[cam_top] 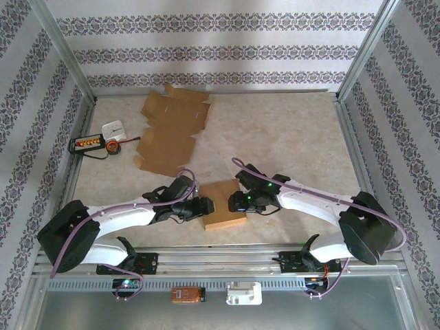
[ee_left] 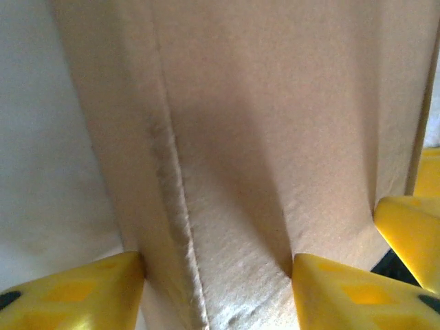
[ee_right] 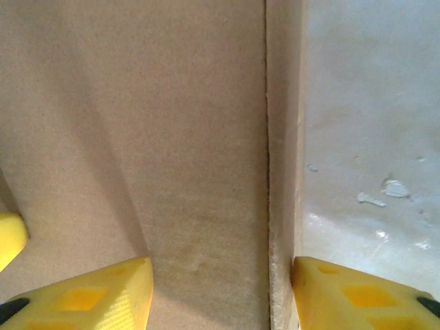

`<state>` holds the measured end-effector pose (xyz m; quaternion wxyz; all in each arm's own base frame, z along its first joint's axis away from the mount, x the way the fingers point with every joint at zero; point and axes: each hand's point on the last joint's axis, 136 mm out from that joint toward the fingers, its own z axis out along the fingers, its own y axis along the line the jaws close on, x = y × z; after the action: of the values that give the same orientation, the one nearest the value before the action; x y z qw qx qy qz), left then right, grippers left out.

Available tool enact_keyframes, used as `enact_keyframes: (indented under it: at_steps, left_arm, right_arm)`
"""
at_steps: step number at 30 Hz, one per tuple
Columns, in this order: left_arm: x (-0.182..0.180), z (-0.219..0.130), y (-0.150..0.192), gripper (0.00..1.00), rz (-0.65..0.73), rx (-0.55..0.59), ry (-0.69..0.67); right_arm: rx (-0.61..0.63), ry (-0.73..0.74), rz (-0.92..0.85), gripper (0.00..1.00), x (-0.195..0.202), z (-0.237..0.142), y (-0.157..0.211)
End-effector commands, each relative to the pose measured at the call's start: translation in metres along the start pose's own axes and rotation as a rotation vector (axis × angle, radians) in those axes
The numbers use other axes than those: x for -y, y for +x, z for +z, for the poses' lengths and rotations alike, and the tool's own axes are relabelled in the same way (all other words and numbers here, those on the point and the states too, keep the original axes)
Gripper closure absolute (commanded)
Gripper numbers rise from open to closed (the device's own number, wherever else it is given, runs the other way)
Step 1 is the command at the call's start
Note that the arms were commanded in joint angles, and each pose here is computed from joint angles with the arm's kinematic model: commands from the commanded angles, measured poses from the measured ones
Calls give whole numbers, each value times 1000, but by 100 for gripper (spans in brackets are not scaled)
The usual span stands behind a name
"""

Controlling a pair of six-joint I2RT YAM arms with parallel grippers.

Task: Fold the paper box

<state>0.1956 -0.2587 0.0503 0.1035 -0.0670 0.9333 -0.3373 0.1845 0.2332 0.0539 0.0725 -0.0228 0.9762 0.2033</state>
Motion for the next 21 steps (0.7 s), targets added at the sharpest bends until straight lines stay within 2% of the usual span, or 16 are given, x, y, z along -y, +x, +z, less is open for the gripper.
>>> enact_keyframes:
  at_steps: [1,5,10,17,21]
  left_arm:
    - [41,-3,-40,49,132,141,30]
    - [58,12,-98,59,195,221,-45]
    - [91,63,-154,60,249,254,-6]
    - [151,125,-236,62,262,353,113]
    - [168,147,-281,62,256,428,140]
  right_arm:
    - [165,-60,108,44,-7,-3,-39]
    - [300,-57,199,44,15,-10,-91]
    - [471,22,216,43,49,-30,-167]
    - [557,113,247,42,95,-46,-267]
    - [562,136,268,41,121,-51,-311]
